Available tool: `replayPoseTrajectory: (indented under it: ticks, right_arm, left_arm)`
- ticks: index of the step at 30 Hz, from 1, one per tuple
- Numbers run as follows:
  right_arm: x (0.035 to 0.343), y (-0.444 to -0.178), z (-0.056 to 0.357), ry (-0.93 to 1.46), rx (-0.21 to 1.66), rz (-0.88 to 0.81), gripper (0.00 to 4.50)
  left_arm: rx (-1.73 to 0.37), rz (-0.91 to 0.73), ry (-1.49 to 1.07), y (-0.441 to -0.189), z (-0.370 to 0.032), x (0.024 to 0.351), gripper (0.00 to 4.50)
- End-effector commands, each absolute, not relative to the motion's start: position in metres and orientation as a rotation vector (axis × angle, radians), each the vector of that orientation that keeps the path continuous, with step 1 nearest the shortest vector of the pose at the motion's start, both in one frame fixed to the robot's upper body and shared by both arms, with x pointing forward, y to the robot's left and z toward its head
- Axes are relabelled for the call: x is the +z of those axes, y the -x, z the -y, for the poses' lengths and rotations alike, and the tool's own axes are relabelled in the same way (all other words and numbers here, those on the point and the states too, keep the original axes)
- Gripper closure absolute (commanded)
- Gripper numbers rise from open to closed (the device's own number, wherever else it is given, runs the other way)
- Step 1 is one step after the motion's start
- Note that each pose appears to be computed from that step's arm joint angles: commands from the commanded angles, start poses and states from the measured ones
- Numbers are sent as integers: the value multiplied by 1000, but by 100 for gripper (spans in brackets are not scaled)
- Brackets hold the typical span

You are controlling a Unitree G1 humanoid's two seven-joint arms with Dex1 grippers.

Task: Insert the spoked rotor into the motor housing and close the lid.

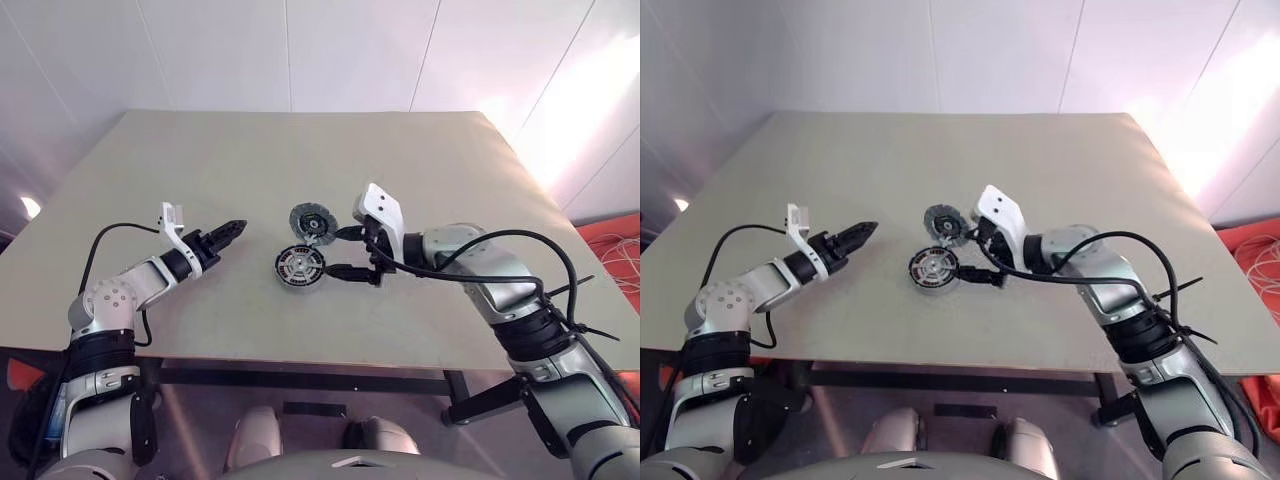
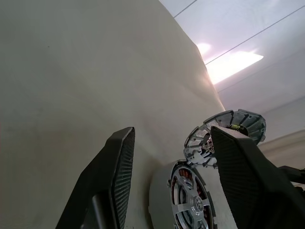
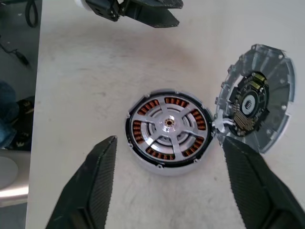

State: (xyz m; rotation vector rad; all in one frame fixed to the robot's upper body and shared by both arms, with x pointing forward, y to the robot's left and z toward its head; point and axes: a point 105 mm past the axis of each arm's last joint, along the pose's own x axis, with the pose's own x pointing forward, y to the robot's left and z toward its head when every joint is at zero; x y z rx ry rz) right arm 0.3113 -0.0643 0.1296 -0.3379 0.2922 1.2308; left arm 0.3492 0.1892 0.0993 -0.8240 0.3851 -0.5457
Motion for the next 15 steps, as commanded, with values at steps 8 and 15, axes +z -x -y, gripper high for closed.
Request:
replayPoseTrajectory:
  ticks: [8,15]
  right_arm:
    - [139,-315,18,318,1321,-233,412]
    - [114,-333,-4,299,1267,-300,412]
  left_arm:
    - [-601,-375,831,-350,-178,112,181]
    - [-655,-418,848,-345,-156,109,181]
